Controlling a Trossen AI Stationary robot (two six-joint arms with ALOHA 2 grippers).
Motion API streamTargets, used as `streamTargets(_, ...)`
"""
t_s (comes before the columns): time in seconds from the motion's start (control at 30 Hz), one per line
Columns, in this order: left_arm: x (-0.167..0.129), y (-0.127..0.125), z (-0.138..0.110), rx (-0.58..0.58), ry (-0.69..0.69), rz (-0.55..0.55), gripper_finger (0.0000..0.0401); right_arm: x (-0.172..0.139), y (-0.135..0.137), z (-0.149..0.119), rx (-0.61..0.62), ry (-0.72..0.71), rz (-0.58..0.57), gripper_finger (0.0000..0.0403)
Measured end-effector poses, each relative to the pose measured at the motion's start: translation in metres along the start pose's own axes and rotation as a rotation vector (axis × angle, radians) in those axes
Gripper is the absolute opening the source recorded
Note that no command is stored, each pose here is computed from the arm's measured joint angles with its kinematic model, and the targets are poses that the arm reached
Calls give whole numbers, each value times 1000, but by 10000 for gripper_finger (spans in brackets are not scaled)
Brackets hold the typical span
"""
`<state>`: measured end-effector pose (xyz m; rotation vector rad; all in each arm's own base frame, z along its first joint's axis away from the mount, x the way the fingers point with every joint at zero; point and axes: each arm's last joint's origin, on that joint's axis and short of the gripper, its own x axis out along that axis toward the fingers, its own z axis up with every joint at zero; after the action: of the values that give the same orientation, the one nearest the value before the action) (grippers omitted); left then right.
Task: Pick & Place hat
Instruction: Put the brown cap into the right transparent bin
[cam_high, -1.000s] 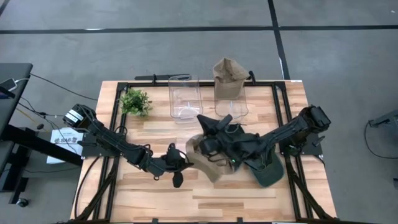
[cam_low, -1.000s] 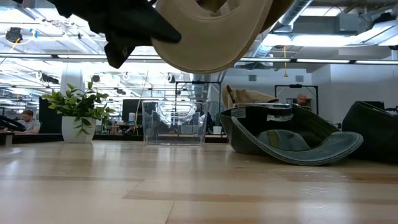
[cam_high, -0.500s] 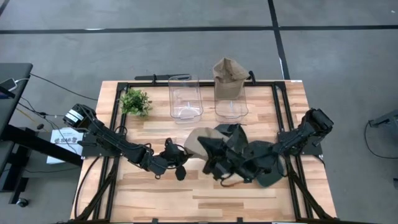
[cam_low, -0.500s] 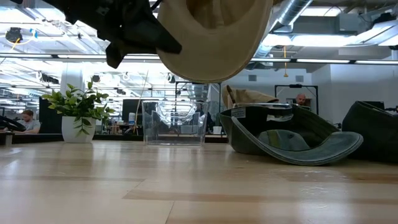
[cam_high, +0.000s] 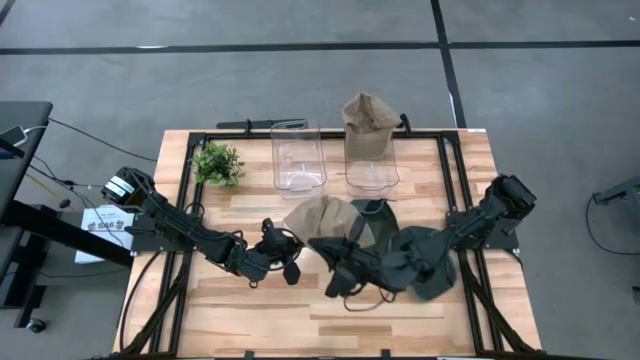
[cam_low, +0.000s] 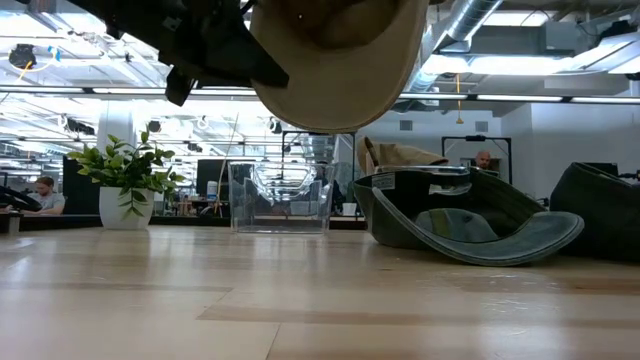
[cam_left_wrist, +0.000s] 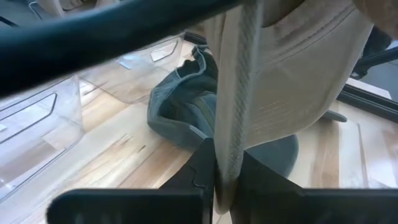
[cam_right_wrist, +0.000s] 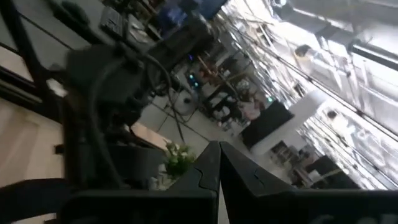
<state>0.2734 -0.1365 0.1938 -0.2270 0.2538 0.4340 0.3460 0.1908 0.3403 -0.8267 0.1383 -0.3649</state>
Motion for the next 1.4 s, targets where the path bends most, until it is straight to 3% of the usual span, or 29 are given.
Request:
streamTargets(0.23, 0, 0, 0, 0, 2, -4, 17, 6, -21, 4, -129, 26, -166, 0)
streamTargets(0.43, -6, -6, 0, -18, -11, -43, 17, 38, -42, -19, -188, 125, -241, 0)
streamTargets(0.63, -10, -10, 1, 7, -29, -63, 17, 64, -50, -50, -192, 242, -219, 0)
streamTargets(0.83, -10, -10, 1, 16, -33, -57, 17, 67, -41, -64, -252, 321, -135, 0)
streamTargets(1.13, -10, -11, 2, 6, -39, -59, 17, 67, -52, -62, -425, 470, -254, 0)
streamTargets(1.4, -10, -10, 2, 7, -39, -58, 17, 72, -69, -60, -404, 452, -333, 0)
